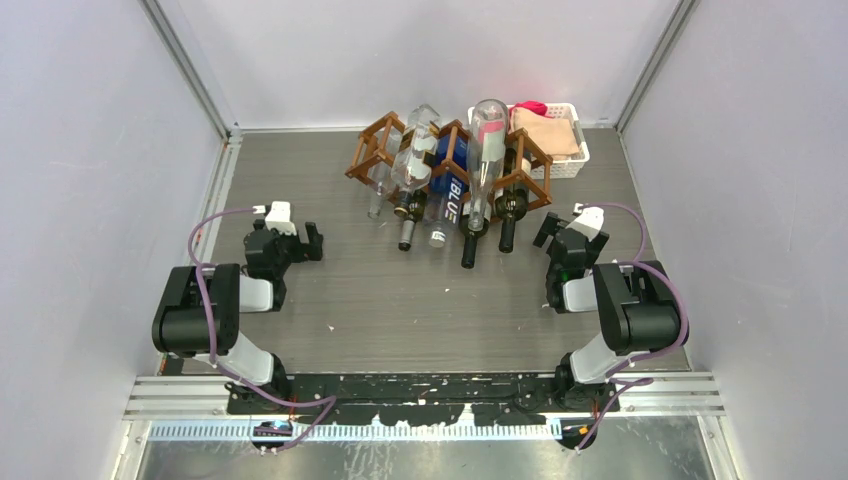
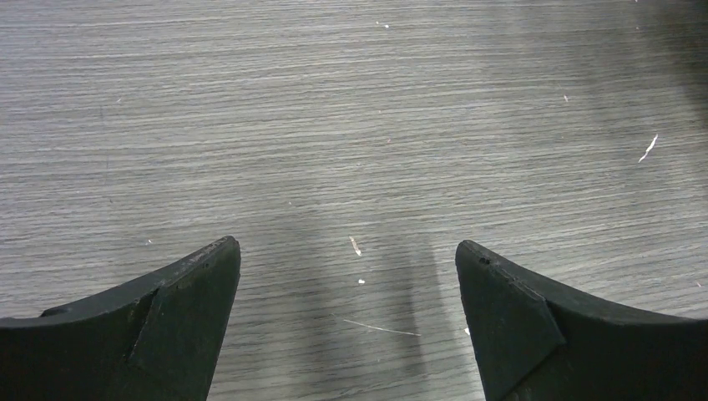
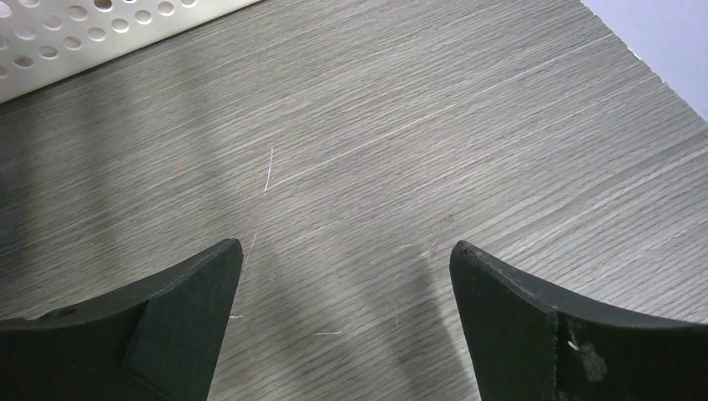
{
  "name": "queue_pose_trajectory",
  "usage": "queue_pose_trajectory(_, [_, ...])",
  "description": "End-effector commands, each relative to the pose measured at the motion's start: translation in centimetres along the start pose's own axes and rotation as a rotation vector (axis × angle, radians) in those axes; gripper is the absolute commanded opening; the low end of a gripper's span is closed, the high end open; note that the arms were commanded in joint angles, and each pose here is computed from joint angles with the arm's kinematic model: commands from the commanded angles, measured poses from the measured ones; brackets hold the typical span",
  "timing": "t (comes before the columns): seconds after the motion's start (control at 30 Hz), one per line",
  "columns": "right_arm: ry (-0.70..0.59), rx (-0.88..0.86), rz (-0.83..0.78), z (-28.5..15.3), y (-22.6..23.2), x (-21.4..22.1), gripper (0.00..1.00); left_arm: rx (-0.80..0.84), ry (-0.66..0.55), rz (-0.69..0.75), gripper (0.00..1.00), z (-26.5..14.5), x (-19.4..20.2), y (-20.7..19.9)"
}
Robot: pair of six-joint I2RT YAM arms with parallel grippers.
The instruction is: Take the wine bottle off the wine rack
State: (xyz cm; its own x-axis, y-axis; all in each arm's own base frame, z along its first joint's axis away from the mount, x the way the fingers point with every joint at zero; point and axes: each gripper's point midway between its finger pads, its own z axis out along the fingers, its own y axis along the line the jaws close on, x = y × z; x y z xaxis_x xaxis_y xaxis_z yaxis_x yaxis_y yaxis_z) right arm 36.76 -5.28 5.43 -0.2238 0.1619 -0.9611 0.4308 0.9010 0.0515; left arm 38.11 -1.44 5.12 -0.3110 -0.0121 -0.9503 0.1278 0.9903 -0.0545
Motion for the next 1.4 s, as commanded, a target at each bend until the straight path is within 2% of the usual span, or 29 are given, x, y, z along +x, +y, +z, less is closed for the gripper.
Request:
queue_pose_trajectory(0.0, [-0.070, -0.001, 0.031, 0.5, 0.5, -2.3, 1.00, -0.015, -0.077, 0.030, 1.00, 0.5, -2.6, 0.3])
queue_pose_trajectory(0.37, [-0.066, 0.002, 0.037, 0.6, 0.3, -2.4, 1.00, -0.015, -0.075, 0.030, 1.00, 0.5, -2.6, 0.3])
queue_pose_trajectory(0.53, [-0.099, 0.107, 0.075, -0.3, -1.5, -4.0, 1.00, 0.012, -0.085, 0.024, 1.00, 0.2, -4.4, 0.1])
queue_pose_trajectory(0.67, [-0.128, 0.369, 0.196, -2.9, -5.7, -8.2, 1.00, 0.016, 0.055, -0.019, 1.00, -0.2, -6.3, 0.8])
queue_pose_trajectory(0.8, [-0.171, 0.399, 0.284, -5.1, -6.3, -12.5, 1.00, 0.085, 0.110, -0.037, 1.00, -0.8, -8.9, 0.5])
queue_pose_trajectory(0.87, [-0.178, 0.405, 0.402, -6.1, -6.4, -14.4, 1.00, 0.111, 0.152, -0.049, 1.00, -1.1, -10.3, 0.2])
queue_pose_trajectory(0.97, [-0.087, 0.295, 0.547, -6.9, -4.9, -16.8, 1.00, 0.102, 0.214, -0.081, 1.00, -1.4, -13.2, 0.6])
queue_pose_trajectory(1.03, [-0.026, 0.349, 0.650, -8.2, -5.3, -17.7, 1.00, 0.098, 0.241, -0.100, 0.99, -1.8, -14.9, 0.9])
queue_pose_trajectory(1.07, [0.014, 0.293, 0.624, -8.5, -4.3, -18.2, 1.00, 0.101, 0.242, -0.116, 0.98, -2.0, -15.9, 1.1])
queue_pose_trajectory(1.13, [0.063, 0.094, 0.601, -8.6, -0.8, -19.5, 0.92, 0.105, 0.238, -0.155, 0.98, -2.6, -17.6, 1.6])
queue_pose_trajectory(1.17, [0.081, 0.005, 0.594, -8.8, 0.8, -20.5, 0.98, 0.111, 0.237, -0.173, 0.98, -2.8, -18.2, 1.7])
queue_pose_trajectory(1.2, [0.124, -0.057, 0.580, -9.2, 2.2, -21.0, 1.00, 0.115, 0.235, -0.183, 0.98, -3.0, -18.8, 1.9])
queue_pose_trajectory(1.3, [0.264, -0.124, 0.510, -10.2, 5.8, -22.0, 1.00, 0.121, 0.271, -0.194, 0.99, -3.4, -19.9, 2.0])
queue_pose_trajectory(1.37, [0.307, -0.162, 0.452, -11.3, 8.5, -22.7, 1.00, 0.129, 0.314, -0.203, 0.99, -3.6, -20.0, 1.9])
